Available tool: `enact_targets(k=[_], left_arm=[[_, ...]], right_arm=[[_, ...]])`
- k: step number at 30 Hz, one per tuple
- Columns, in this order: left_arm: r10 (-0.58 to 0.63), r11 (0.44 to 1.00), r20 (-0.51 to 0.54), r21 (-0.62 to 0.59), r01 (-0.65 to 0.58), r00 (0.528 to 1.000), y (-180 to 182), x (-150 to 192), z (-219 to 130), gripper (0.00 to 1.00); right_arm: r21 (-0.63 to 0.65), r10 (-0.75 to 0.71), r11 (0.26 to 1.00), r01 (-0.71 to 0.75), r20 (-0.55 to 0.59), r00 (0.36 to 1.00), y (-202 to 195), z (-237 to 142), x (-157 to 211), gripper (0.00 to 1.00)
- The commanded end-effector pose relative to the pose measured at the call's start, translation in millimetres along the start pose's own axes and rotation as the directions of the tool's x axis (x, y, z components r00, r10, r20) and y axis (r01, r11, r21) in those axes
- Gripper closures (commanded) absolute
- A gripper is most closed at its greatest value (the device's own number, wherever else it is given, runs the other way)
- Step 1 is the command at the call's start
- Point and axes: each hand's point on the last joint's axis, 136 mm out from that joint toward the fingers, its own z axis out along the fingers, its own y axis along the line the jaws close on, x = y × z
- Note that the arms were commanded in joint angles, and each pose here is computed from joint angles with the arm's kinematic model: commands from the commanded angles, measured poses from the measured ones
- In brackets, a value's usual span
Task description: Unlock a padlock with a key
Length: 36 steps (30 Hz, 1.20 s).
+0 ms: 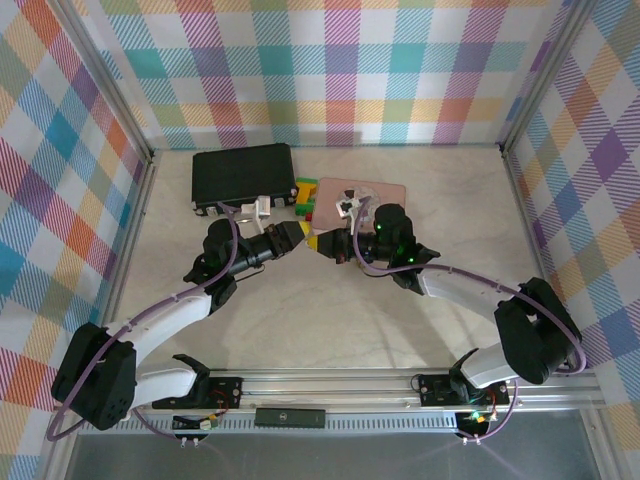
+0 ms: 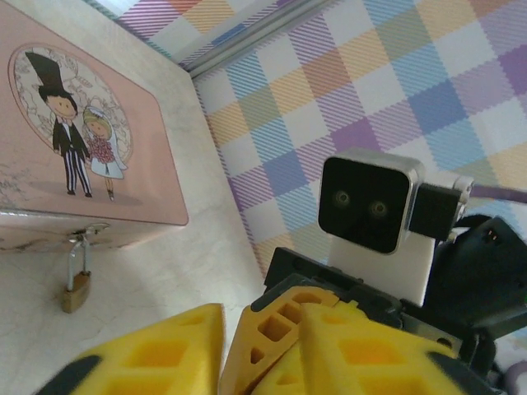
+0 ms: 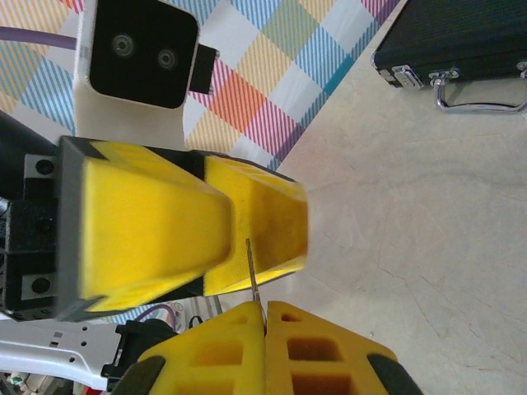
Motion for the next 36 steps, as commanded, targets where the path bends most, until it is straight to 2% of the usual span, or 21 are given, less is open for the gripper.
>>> enact_targets(k=[1, 4, 7, 10, 13, 16, 26, 36], left_arm=[[0.035, 0.998, 0.003, 0.042, -0.035, 0.999, -14, -3, 2, 0.83], [0.035, 0.999, 0.008, 0.036, -0.035, 0.999, -13, -3, 1, 1.0], [0.033, 0.999, 0.015, 0.027, -0.033, 0.999, -10, -3, 1, 1.0], [0.033, 0.999, 0.032, 0.02, -0.033, 0.999, -10, -6, 0, 1.0], [0.034, 0.999, 0.046, 0.02, -0.035, 0.998, -10, -8, -1, 1.0], [0.032, 0.999, 0.055, 0.023, -0.033, 0.998, -11, -9, -2, 1.0], [0.012, 0.999, 0.067, 0.029, -0.014, 0.998, -10, -9, -2, 1.0], [0.013, 1.0, 0.086, 0.024, -0.015, 0.996, -10, -13, -3, 1.0]], right_arm=[[-0.043, -0.016, 0.999, 0.018, 0.034, 0.999, 10, 1, -16, 1.0], [-0.044, -0.009, 0.999, 0.01, 0.035, 0.999, 9, 1, -16, 1.0], [-0.045, -0.004, 0.999, 0.006, 0.046, 0.999, 9, -2, -18, 1.0], [-0.022, 0.02, 1.0, -0.019, 0.069, 0.997, 6, -6, -21, 0.74], [-0.018, 0.036, 0.999, -0.035, 0.098, 0.994, 6, -11, -22, 0.64], [-0.049, 0.043, 0.998, -0.038, 0.121, 0.992, 9, -13, -23, 0.64], [-0.155, 0.101, 0.984, -0.087, 0.084, 0.991, 9, 5, -12, 0.67], [-0.144, 0.118, 0.984, -0.105, 0.087, 0.989, 8, 4, -4, 0.7]])
